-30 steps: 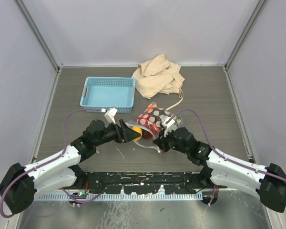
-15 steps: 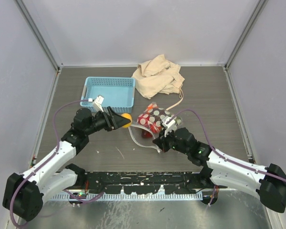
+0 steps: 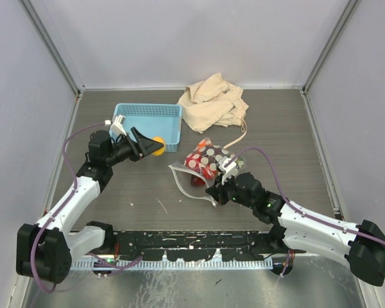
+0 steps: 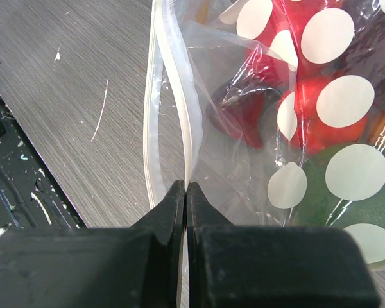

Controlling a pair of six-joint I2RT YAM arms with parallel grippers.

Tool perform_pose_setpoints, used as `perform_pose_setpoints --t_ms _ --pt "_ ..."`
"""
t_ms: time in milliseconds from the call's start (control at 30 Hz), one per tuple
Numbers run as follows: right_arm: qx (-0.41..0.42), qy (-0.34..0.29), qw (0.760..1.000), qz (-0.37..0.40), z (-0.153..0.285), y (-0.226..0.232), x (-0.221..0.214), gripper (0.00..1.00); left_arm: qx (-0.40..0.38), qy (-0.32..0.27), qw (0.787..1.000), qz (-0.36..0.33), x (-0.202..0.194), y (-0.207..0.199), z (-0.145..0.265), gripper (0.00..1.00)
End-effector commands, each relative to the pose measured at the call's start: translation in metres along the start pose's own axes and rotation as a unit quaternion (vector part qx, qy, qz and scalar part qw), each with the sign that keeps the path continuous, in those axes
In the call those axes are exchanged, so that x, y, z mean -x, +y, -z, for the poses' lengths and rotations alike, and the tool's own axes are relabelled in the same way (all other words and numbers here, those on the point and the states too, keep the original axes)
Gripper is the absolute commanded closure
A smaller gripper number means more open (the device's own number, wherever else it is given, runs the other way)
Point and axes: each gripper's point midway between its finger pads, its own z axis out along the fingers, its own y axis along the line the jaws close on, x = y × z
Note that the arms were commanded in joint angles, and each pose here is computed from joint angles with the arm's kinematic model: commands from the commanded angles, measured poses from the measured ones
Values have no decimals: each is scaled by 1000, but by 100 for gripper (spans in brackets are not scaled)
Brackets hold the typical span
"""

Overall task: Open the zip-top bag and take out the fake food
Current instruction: Place the fake fruit in the bin.

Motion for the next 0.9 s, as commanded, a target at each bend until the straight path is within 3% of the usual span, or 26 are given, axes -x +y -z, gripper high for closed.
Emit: perform_pose_setpoints --t_ms 0,267,867 --pt "8 -45 999 -2 0 6 23 99 -20 -24 999 -32 31 -17 1 85" --pt "7 -49 999 -4 0 5 23 99 12 -43 999 -20 56 3 -7 85" --pt "2 -60 998 -8 3 4 27 99 188 -74 979 1 98 72 -27 85"
